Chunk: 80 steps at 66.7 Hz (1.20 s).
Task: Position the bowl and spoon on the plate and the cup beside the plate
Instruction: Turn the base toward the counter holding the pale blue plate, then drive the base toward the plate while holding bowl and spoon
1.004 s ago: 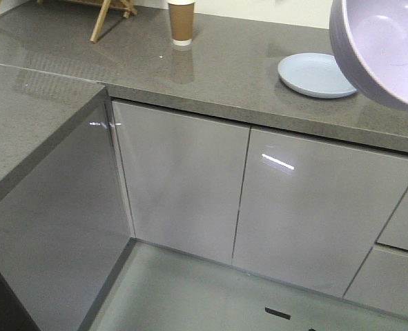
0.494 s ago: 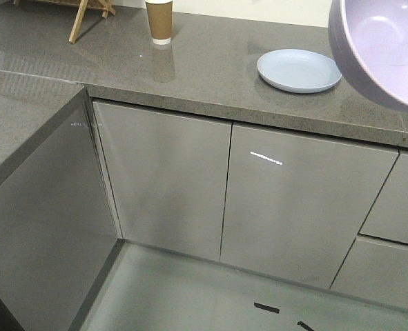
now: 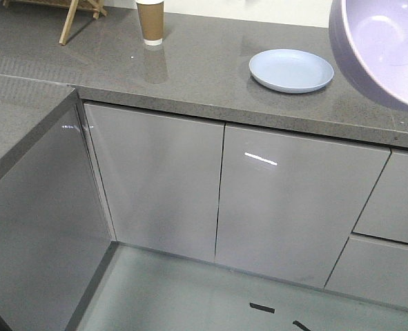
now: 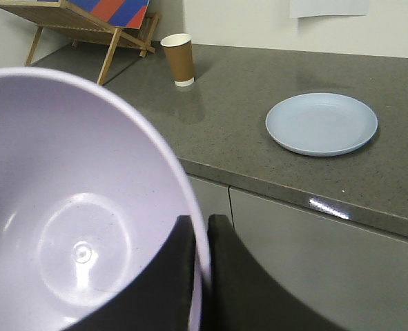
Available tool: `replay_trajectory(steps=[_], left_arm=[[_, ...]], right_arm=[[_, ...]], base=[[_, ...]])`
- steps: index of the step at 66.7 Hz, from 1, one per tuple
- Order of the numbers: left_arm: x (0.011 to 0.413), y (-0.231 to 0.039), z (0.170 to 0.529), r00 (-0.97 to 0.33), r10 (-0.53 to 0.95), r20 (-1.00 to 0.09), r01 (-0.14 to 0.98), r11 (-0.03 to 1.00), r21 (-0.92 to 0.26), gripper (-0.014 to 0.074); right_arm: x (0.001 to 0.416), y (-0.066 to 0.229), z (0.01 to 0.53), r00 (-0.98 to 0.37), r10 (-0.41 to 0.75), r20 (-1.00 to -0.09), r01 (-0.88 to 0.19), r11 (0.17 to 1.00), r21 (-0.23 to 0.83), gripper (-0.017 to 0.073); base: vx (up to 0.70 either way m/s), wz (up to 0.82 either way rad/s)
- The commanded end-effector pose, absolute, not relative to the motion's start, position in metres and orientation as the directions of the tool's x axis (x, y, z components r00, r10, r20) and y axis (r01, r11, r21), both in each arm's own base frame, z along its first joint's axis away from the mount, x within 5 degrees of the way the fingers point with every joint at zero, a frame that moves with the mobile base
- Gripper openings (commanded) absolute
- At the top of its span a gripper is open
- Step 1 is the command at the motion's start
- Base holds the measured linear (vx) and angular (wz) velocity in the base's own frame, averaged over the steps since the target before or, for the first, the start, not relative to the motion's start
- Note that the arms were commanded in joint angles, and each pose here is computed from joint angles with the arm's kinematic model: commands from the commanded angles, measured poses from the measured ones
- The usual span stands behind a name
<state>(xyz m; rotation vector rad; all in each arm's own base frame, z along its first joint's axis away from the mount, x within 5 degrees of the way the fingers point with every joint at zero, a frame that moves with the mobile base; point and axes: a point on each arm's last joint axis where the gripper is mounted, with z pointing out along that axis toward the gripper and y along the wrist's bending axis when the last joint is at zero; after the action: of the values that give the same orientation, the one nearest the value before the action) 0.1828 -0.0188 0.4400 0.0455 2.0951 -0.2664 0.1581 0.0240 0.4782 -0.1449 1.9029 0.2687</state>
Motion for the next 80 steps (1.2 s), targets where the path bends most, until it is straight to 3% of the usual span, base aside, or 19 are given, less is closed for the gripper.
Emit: replay_trajectory(steps=[1, 80], left_arm=[[0.1805, -0.0193, 0.455, -0.431, -0.101, -0.897, 0.149, 0.972, -0.182, -0.0007], [0.1805, -0.0193, 0.455, -0.431, -0.101, -0.897, 0.149, 0.972, -0.182, -0.0007]], right_arm=[[0.1537, 0.0234, 0.4938, -0.244, 0.055, -0.968, -0.231, 0.966, 0.114, -0.001], [0.1537, 0.0234, 0.4938, -0.244, 0.055, -0.968, -0.231, 0.966, 0.114, -0.001]], base=[[0.02, -0.07], [0.02, -0.03]])
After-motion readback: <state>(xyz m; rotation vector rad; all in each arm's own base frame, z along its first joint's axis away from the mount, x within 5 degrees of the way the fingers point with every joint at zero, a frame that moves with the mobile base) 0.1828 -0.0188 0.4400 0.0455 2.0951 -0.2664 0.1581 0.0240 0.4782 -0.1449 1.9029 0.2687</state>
